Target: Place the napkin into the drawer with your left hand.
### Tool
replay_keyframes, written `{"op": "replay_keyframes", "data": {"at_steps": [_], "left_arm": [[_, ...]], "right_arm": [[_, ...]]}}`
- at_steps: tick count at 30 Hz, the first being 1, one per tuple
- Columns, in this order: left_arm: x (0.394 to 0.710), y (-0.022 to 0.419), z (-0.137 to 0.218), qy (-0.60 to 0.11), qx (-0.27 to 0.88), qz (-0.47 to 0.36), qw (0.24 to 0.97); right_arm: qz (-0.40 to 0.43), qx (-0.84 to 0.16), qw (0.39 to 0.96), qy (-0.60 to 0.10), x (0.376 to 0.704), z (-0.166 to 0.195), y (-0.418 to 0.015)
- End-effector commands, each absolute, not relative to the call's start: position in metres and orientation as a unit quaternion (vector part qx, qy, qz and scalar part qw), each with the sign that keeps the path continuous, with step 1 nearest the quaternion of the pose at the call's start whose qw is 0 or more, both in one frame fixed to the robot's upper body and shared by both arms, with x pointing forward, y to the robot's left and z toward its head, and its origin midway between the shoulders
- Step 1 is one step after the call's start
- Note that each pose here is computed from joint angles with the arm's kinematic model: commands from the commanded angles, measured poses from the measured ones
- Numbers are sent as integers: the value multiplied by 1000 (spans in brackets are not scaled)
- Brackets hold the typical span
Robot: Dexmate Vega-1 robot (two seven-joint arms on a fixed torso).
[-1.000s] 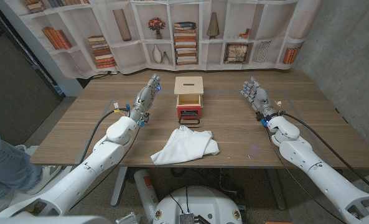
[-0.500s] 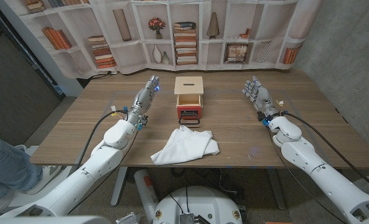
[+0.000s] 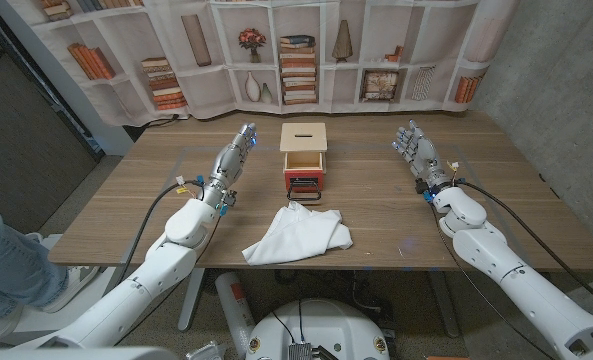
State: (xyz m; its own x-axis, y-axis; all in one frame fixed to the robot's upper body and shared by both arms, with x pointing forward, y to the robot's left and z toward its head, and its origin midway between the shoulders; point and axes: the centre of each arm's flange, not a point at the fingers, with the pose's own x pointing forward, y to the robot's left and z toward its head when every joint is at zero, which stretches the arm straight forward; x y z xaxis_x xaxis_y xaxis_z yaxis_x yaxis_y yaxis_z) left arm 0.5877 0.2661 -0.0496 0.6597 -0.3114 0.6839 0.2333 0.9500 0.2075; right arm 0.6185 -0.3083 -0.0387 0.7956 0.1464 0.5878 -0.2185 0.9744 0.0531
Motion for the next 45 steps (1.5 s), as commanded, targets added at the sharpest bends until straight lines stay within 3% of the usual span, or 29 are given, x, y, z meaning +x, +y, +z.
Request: {"op": "replay_keyframes", "data": {"at_steps": [1,45], "left_arm": [[576,265,-57,-408,60,-157,897],[536,246,-77,-447,141,-145,871]], "right_arm": [[95,66,944,-308,620,-39,-304],[103,66,942,-314,626,-34,-297]]}}
